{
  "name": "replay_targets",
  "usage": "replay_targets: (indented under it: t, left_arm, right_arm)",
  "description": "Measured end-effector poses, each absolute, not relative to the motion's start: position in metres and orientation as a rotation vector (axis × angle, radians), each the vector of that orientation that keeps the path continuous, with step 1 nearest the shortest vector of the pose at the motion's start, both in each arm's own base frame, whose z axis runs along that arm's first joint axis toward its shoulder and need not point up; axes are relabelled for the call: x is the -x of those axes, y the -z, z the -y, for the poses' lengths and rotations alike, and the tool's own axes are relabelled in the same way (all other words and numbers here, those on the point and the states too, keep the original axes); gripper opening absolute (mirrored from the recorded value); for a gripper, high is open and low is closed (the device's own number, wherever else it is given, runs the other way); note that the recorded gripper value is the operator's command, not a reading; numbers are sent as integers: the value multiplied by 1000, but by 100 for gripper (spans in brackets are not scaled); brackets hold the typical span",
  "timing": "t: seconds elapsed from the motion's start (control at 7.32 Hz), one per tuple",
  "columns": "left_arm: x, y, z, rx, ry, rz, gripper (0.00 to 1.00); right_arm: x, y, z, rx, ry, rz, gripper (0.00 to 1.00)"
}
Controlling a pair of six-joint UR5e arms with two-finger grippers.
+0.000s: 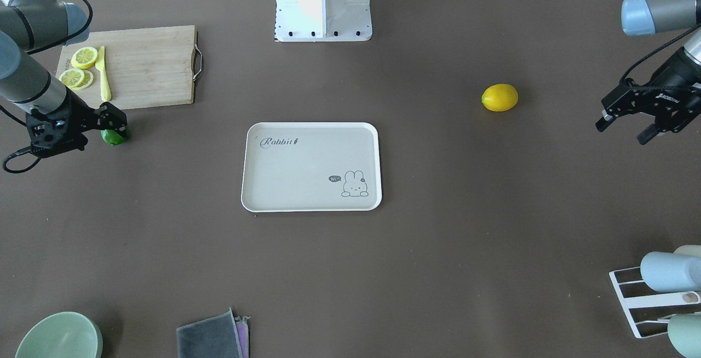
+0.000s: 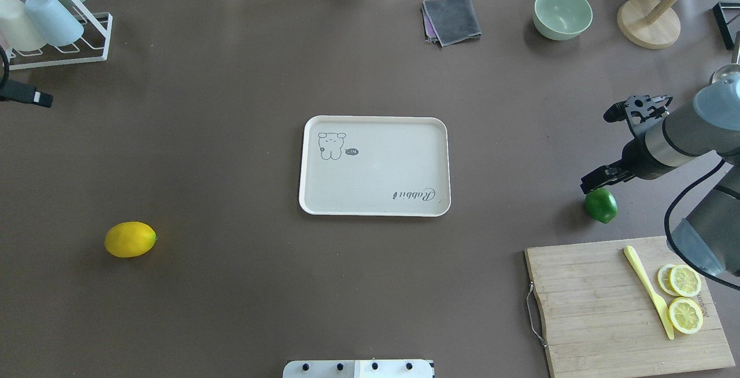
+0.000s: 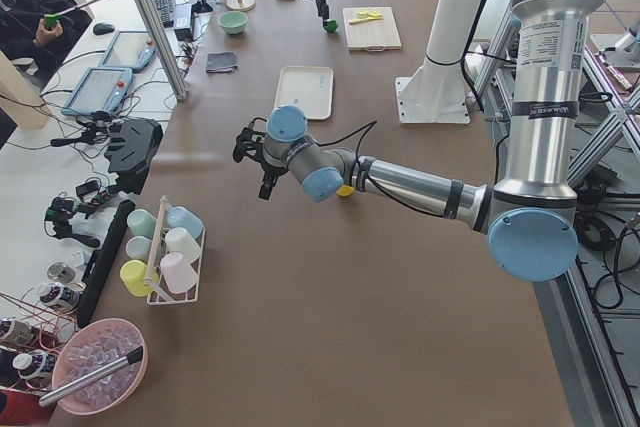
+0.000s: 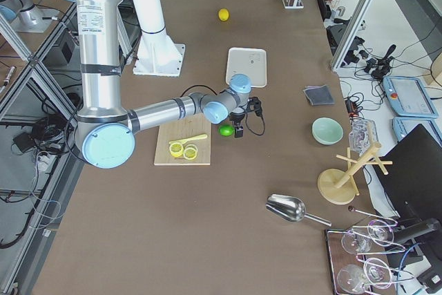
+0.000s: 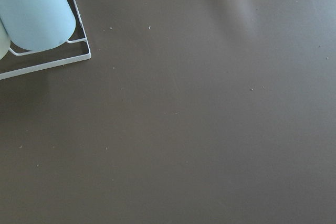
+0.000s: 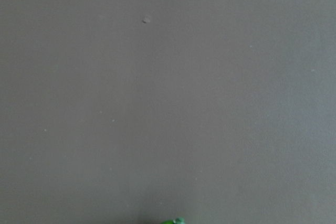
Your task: Place all lemons on tray
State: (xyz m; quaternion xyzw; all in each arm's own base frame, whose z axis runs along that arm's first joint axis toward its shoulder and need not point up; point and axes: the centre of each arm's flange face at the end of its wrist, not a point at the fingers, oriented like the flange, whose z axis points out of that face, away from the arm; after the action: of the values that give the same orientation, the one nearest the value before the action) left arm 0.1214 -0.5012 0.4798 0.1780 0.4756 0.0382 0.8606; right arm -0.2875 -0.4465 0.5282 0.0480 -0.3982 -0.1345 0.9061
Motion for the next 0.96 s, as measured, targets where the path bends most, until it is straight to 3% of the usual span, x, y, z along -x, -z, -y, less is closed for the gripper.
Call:
replay_targets:
  t: [0.96]
  left_arm:
    - [-122,-480,501,-373,-80,-998,98]
  right_arm:
    - [305,-535,425,-48,298,837,100]
